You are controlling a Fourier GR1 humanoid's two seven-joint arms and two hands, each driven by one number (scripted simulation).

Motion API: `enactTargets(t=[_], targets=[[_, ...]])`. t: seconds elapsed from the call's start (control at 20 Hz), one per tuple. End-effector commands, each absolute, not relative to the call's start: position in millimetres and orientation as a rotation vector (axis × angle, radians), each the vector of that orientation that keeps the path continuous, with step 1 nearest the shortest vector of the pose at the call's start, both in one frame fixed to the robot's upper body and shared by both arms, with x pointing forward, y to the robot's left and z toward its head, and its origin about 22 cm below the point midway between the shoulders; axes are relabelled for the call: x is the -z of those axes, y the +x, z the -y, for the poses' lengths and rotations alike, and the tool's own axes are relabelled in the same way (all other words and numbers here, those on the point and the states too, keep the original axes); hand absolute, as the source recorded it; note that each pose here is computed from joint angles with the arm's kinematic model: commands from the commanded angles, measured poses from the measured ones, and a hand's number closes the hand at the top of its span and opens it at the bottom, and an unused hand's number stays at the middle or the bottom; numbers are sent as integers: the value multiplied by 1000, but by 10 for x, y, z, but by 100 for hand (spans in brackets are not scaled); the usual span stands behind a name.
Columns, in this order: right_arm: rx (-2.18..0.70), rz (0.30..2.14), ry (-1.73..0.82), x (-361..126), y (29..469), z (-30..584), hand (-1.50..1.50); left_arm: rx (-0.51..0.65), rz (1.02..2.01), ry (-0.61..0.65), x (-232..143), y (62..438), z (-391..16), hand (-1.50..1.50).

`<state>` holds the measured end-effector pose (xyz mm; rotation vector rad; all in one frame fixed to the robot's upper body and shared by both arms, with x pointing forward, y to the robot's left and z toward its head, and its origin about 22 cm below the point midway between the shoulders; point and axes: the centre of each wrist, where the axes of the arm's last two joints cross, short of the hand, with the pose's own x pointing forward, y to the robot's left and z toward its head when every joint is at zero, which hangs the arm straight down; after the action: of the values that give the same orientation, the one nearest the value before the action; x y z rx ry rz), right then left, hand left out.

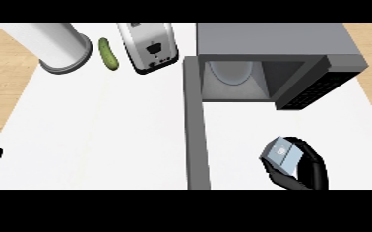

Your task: Pick up the milk, place it into the microwave and close the microwave

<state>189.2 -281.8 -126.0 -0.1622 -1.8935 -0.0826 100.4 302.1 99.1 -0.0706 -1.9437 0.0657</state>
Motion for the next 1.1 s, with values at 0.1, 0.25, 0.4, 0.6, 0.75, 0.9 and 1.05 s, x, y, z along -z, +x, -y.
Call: enactTargets(t=[0.1,0.25,0.4,0.6,0.75,0.9,1.05], targets=[[155,1962,-152,1145,2087,2722,150,-74,1939,-78,-1001,1117,-3048,-150],[128,1980,-119,1088,2346,3089,150,-55,1953,-92,-911,1005,-3049,-150],[56,1965,-63,980,2382,3307,150,-55,1924,-101,-797,1039,-3045,-150],[11,2015,15,825,2405,3034,150,-87,1952,-91,-1011,1014,-3084,-150],[29,2008,117,695,2444,2896,150,-64,1937,-99,-928,949,-3209,-150],[9,1994,165,586,2356,2854,150,-84,1932,-89,-839,875,-3166,-150],[-38,2033,110,407,2432,2586,150,-82,1922,-110,-953,874,-3102,-150]])
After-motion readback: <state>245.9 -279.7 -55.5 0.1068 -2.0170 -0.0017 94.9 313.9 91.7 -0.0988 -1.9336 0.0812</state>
